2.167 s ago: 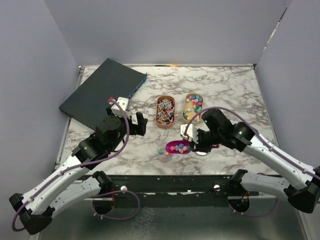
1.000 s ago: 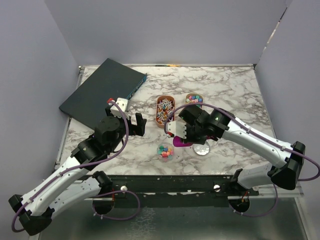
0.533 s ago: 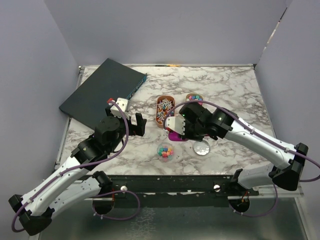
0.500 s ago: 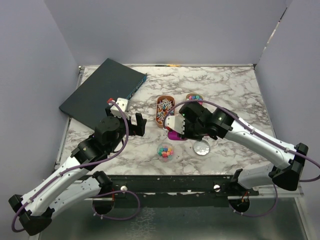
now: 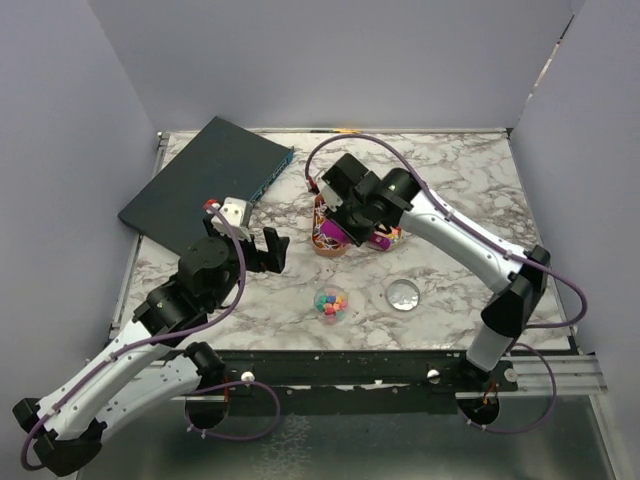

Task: Pack the candies
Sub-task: Scoop the fake candies from the storage box.

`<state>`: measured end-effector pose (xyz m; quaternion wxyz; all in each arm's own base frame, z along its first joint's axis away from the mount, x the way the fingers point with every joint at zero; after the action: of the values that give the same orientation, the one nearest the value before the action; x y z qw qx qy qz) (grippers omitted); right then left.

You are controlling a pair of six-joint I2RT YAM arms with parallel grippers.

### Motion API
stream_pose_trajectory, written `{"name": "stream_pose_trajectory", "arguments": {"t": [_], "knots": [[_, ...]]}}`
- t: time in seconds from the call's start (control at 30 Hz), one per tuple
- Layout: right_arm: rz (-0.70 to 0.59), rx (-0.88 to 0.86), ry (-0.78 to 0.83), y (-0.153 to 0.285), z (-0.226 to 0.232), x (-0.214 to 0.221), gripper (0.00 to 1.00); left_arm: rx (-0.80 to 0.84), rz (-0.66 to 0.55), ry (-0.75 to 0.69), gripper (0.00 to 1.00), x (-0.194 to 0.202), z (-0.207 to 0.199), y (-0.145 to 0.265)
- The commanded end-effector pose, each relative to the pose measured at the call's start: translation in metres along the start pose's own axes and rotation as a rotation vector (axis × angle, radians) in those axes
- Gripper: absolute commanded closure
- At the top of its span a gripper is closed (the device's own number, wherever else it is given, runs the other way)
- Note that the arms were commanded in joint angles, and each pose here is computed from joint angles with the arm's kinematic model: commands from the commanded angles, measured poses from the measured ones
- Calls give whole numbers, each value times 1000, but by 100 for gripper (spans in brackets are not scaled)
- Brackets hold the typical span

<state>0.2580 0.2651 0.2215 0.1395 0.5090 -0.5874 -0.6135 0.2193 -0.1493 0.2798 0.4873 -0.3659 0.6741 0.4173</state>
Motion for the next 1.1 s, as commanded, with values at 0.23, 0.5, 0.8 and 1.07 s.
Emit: {"name": "stream_pose_trajectory", "arguments": {"t": [0.23,0.5,0.8,1.07], "knots": [[145,-100,-479,-19,22,-6,100,-12,-16,-5,1,0,6,6],[227,-88,-598,-37,21,3,100,-7,-31,5,1,-4,7,9],[261,-63,-700,-66,6,6,99,-2,-45,12,1,-6,7,13],[292,-124,-714,-81,13,6,100,-2,-49,13,1,-7,7,14]]}}
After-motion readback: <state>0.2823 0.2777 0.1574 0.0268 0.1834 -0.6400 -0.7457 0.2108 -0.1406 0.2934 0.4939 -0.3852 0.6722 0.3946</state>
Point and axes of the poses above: each gripper's point midway between its finger pads, its own y axis back along the fingers, its own z axis along the line the jaws close on, x = y × z, the point moved 1 cm from there along y, back along the fingers
